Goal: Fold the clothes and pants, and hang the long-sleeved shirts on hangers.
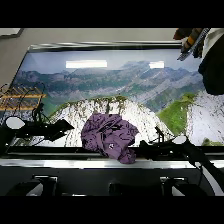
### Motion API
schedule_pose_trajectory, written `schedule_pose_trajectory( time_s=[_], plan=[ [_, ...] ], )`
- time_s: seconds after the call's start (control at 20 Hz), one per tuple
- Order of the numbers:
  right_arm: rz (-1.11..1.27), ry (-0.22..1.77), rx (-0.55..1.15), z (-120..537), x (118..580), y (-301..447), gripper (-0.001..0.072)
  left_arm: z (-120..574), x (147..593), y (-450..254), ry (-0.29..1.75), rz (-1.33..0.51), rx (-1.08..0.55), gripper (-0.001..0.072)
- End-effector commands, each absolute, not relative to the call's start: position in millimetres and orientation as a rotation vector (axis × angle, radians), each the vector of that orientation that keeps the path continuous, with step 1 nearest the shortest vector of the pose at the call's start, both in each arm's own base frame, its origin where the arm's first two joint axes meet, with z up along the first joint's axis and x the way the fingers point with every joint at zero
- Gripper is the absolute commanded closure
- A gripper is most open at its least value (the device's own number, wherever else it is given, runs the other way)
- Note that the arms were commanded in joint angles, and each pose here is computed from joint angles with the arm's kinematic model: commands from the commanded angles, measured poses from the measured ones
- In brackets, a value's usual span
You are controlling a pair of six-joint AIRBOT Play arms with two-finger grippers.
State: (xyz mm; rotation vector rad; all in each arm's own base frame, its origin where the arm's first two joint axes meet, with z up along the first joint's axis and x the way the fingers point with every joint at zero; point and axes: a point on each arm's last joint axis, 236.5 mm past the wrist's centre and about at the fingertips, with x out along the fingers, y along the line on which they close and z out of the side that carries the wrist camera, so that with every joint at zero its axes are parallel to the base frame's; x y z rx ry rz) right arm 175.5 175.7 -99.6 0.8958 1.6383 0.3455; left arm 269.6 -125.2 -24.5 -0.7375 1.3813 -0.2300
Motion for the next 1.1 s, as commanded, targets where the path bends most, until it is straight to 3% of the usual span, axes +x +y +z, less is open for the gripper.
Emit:
schedule_pose_trajectory(
  time_s=[0.0, 0.45, 0.5, 0.55, 0.6, 0.75, 0.85, 1.05],
  plan=[
    [0.333, 1.627, 0.921, -93, 178, 177, 0.0669, -41, 261, -149, 1.432, -0.345, -0.802, 0.0025],
    [0.326, 1.569, 0.940, -78, 186, 177, 0.0669, -85, 272, -188, 1.463, -0.340, -0.840, 0.0036],
    [0.326, 1.571, 0.942, -78, 186, 177, 0.0669, -87, 273, -191, 1.468, -0.328, -0.853, 0.0146],
    [0.308, 1.573, 0.958, -78, 187, 177, 0.0669, -89, 273, -192, 1.470, -0.324, -0.856, 0.0466],
    [0.298, 1.565, 0.979, -76, 190, 178, 0.0669, -88, 274, -193, 1.466, -0.327, -0.858, 0.0683],
    [0.335, 1.452, 0.974, -43, 217, 179, 0.0669, -63, 294, -196, 1.400, -0.373, -0.840, 0.0683],
    [0.379, 1.269, 0.958, 13, 261, 177, 0.0669, -13, 333, -195, 1.248, -0.429, -0.773, 0.0685],
    [0.474, 0.799, 0.779, 193, 343, 160, 0.0669, 174, 414, -171, 0.811, -0.458, -0.643, 0.0685]
  ],
)
